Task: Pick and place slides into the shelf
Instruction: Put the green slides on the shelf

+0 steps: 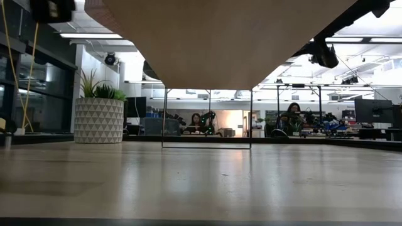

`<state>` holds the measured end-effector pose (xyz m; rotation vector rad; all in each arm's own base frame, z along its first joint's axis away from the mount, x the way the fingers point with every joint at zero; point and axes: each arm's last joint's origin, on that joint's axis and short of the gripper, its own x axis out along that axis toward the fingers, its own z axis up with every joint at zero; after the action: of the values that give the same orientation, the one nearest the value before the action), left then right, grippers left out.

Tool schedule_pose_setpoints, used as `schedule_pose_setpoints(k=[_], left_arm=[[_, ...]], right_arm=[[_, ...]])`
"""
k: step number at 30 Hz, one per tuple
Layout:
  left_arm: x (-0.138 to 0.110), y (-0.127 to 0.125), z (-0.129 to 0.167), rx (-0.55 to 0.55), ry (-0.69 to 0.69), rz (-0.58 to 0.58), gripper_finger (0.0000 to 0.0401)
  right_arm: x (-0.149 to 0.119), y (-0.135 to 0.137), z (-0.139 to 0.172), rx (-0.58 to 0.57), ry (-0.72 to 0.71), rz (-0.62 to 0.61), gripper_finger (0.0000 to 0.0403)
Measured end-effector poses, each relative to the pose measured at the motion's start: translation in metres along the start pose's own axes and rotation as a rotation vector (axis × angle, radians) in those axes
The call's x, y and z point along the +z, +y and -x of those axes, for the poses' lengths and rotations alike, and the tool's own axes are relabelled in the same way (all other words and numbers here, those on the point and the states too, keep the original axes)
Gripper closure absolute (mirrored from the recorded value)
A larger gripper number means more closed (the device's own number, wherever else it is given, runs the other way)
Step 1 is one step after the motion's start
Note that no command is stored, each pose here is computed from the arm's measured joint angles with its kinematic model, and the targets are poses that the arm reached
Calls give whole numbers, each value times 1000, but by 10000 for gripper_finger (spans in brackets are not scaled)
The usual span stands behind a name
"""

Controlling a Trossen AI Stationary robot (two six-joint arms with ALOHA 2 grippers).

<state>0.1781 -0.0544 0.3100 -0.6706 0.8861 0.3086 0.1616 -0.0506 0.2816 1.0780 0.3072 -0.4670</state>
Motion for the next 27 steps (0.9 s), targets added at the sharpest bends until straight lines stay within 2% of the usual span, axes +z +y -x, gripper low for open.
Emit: schedule_pose_setpoints(k=[5, 8, 14, 21, 27], left_arm=[[-30, -17, -4, -42, -42, 170, 400], [-46, -24, -12, -48, -7, 248, 394], [-72, -42, -32, -71, 49, 367, 344], [-98, -58, -51, -52, 153, 439, 265], [-109, -68, -64, -65, 202, 441, 246]], right_arm=[[-1, 0, 0, 12, 27, 51, 256], [-2, 1, 0, 27, 49, 75, 256], [-3, 1, 0, 58, 95, 105, 256], [-4, 2, 0, 85, 133, 133, 256], [-5, 2, 0, 92, 148, 155, 256]])
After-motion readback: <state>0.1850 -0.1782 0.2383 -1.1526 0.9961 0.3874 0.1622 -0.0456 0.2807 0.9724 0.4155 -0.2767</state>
